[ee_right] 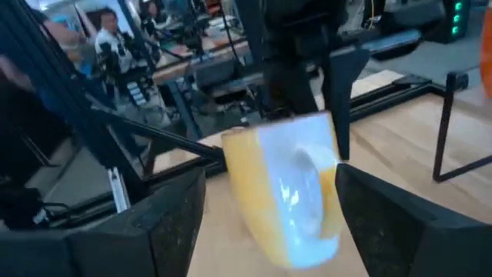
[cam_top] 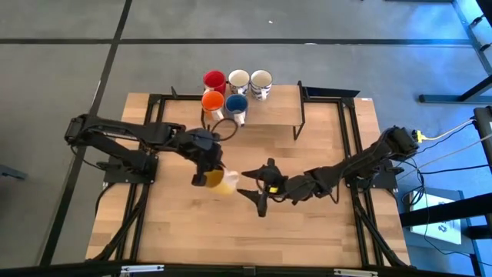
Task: Place coffee mugs
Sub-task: Put the yellow cup on the shelf
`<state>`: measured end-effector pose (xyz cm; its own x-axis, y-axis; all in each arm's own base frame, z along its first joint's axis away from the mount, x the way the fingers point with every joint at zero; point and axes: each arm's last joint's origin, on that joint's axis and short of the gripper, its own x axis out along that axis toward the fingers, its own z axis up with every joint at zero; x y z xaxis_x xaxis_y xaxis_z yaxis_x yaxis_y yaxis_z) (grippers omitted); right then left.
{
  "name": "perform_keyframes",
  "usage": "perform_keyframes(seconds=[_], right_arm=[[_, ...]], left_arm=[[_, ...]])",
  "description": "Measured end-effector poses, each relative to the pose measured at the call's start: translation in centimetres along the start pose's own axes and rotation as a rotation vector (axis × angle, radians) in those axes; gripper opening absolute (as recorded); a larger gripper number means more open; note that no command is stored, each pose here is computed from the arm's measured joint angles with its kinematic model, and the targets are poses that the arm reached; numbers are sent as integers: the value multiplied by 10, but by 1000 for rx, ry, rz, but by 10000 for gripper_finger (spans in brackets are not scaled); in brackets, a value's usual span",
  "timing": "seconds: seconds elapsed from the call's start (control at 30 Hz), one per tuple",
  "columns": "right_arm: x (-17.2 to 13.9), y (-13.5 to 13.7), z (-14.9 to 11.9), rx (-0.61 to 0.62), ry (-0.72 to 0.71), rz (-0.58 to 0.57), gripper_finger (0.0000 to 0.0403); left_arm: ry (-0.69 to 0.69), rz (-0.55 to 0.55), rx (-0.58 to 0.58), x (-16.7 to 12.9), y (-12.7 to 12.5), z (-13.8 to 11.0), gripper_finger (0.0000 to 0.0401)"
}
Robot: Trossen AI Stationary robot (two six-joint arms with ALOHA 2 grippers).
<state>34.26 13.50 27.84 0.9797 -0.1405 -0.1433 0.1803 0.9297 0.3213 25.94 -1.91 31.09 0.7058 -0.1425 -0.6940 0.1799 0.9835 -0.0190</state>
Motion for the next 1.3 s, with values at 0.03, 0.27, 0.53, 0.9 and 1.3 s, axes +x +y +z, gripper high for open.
perform_keyframes(seconds=[0.03,0.27,0.53,0.9,1.3], right_arm=[[2,0,5,-12,3,-3,277],[16,-17,21,-40,169,-21,277],[30,-32,21,-17,249,67,227],[41,-42,20,2,251,108,88],[41,-43,20,-1,254,95,31]], left_arm=[[-14,3,29,-3,-1,1,14],[-65,-22,123,-7,-4,5,14],[-68,-25,149,-7,-4,5,14],[-70,-31,135,-7,2,5,14],[-70,-15,130,-7,2,5,45]])
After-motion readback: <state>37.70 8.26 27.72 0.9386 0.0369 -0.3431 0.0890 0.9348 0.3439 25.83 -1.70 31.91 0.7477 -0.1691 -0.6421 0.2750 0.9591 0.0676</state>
